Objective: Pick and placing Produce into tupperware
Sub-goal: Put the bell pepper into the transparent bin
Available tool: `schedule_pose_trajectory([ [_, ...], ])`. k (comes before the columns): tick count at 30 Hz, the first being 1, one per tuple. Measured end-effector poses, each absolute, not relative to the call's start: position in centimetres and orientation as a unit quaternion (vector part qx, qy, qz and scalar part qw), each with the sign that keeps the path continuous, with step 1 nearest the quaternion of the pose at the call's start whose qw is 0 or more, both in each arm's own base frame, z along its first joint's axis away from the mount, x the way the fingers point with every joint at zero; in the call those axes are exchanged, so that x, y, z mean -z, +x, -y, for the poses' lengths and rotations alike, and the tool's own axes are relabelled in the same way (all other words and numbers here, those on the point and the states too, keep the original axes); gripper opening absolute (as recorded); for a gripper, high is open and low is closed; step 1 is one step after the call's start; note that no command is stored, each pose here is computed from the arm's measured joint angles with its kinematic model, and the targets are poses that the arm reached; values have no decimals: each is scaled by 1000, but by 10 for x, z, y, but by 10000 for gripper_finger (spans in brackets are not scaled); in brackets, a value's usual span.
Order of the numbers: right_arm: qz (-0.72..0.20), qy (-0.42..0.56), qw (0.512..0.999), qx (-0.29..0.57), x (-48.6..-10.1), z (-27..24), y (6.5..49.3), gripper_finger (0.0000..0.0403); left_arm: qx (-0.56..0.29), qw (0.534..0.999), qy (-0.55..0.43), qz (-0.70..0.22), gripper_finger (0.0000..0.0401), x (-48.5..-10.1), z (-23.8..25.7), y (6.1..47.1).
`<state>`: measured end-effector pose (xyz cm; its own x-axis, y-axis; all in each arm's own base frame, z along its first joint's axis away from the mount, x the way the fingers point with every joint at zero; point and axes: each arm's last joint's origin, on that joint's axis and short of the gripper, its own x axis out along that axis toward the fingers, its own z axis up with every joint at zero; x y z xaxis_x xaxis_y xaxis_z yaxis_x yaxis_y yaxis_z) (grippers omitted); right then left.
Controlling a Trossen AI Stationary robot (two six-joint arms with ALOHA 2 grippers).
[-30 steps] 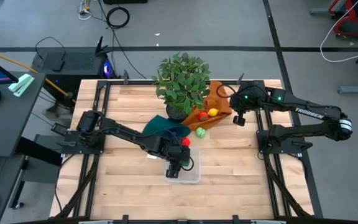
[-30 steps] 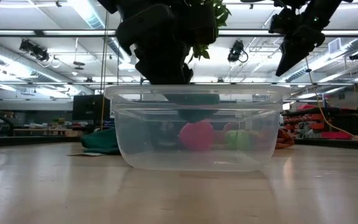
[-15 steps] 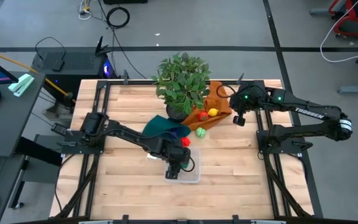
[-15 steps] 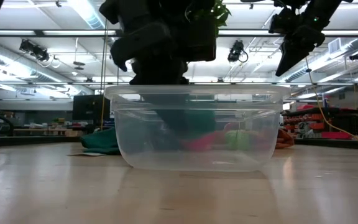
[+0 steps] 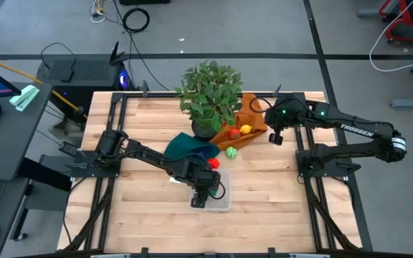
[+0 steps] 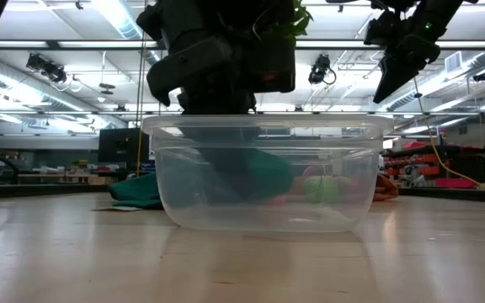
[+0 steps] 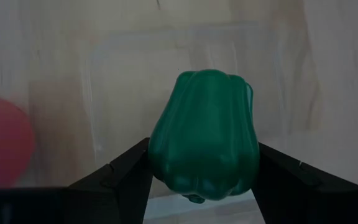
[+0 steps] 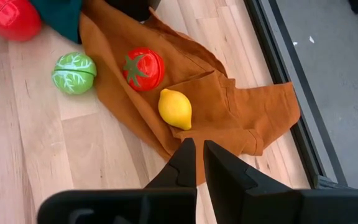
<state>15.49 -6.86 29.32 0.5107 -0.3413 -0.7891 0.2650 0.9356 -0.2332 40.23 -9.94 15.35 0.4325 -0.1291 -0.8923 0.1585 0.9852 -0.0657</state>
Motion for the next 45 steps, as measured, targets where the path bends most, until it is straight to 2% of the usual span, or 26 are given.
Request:
schedule_pose_trajectory([
  [9, -463, -41, 868, 174, -293, 69, 155, 0, 85, 847, 14, -525, 266, -154, 99, 402],
  [17, -463, -41, 868, 174, -293, 69, 155, 0, 87, 849, 18, -521, 257, -155, 99, 403],
  [45, -468, -40, 866, 173, -292, 68, 154, 0, 107, 852, 63, -509, 242, -211, 106, 408],
])
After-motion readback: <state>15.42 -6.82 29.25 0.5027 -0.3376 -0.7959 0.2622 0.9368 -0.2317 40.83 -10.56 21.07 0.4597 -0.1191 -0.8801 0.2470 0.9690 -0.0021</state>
